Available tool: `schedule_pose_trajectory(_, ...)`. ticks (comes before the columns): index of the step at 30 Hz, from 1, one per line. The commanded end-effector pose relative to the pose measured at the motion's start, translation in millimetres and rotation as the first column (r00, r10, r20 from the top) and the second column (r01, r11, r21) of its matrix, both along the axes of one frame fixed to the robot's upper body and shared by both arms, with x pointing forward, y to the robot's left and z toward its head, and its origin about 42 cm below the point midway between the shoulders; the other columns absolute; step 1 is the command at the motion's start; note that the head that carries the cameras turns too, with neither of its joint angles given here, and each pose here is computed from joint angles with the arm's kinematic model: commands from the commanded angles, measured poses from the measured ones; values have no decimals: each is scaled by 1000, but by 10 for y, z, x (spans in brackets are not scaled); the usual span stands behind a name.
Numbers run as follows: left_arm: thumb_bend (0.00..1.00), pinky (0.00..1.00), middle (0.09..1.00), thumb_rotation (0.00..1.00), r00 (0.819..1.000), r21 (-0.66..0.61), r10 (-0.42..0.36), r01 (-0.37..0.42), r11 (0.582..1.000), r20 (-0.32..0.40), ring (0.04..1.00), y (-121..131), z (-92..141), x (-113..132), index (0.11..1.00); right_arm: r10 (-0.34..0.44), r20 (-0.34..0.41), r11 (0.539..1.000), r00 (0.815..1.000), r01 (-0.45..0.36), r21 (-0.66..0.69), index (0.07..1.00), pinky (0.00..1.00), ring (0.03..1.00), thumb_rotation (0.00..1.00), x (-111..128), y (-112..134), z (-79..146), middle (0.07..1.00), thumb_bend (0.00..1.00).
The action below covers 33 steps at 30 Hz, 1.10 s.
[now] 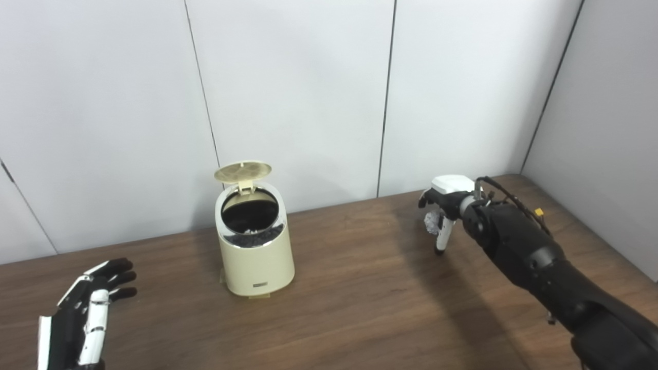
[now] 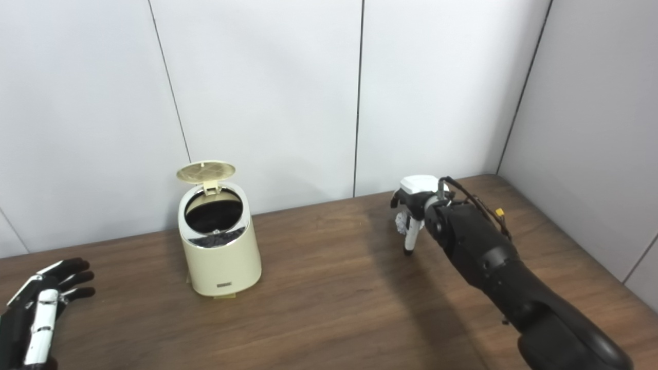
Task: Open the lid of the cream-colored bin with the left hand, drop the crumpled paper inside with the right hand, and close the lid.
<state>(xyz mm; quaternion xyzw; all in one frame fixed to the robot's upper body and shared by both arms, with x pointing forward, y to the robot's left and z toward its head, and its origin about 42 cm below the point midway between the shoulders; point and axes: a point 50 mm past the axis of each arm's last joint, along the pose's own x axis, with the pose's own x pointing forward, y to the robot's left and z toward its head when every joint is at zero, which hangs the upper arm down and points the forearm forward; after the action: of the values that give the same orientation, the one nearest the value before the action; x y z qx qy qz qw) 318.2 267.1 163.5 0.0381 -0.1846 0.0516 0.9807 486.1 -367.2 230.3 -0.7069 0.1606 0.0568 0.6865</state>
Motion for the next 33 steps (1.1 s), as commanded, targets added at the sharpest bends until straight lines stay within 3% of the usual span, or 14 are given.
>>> schedule_pose_trajectory(1, 285, 628, 722, 689, 996, 17, -10, 9, 1000, 84, 705, -13, 199, 50, 706, 8, 51, 998, 999, -5, -64, 723, 621, 735, 46, 82, -73, 342, 768, 847)
schedule_pose_trajectory(7, 290, 642, 730, 708, 997, 27, -4, 2, 1000, 82, 714, 9, 183, 48, 715, -27, 26, 992, 999, 30, -122, 648, 500, 587, 19, 125, -46, 347, 648, 779)
schedule_pose_trajectory(8, 289, 640, 730, 710, 997, 26, -4, 2, 1000, 82, 714, 9, 181, 48, 716, -38, 32, 990, 999, 42, -136, 580, 460, 544, 10, 131, -34, 345, 544, 657)
schedule_pose_trajectory(9, 290, 642, 731, 711, 997, 24, -3, 1, 1000, 80, 714, 13, 179, 48, 716, -55, 43, 988, 998, 60, -139, 536, 408, 488, 5, 138, -21, 343, 515, 595)
schedule_pose_trajectory(12, 288, 646, 733, 722, 997, 30, 0, -2, 1000, 79, 715, 28, 173, 51, 720, -77, 80, 989, 994, 86, -123, 503, 284, 359, 0, 146, -14, 325, 434, 533)
schedule_pose_trajectory(23, 281, 641, 727, 714, 997, 21, 1, -2, 1000, 71, 711, 32, 159, 57, 715, -69, 150, 991, 986, 85, -104, 489, 283, 367, 0, 94, 1, 333, 421, 531)
schedule_pose_trajectory(27, 276, 630, 725, 703, 997, 24, 3, -5, 1000, 75, 705, 27, 158, 62, 712, -65, 149, 989, 987, 84, -126, 486, 315, 396, 0, 95, 29, 382, 444, 532)
schedule_pose_trajectory(33, 295, 643, 729, 721, 997, 36, 2, -5, 999, 75, 711, 21, 146, 71, 719, -35, 165, 995, 986, 50, -90, 487, 283, 370, 0, 45, 140, 541, 430, 532)
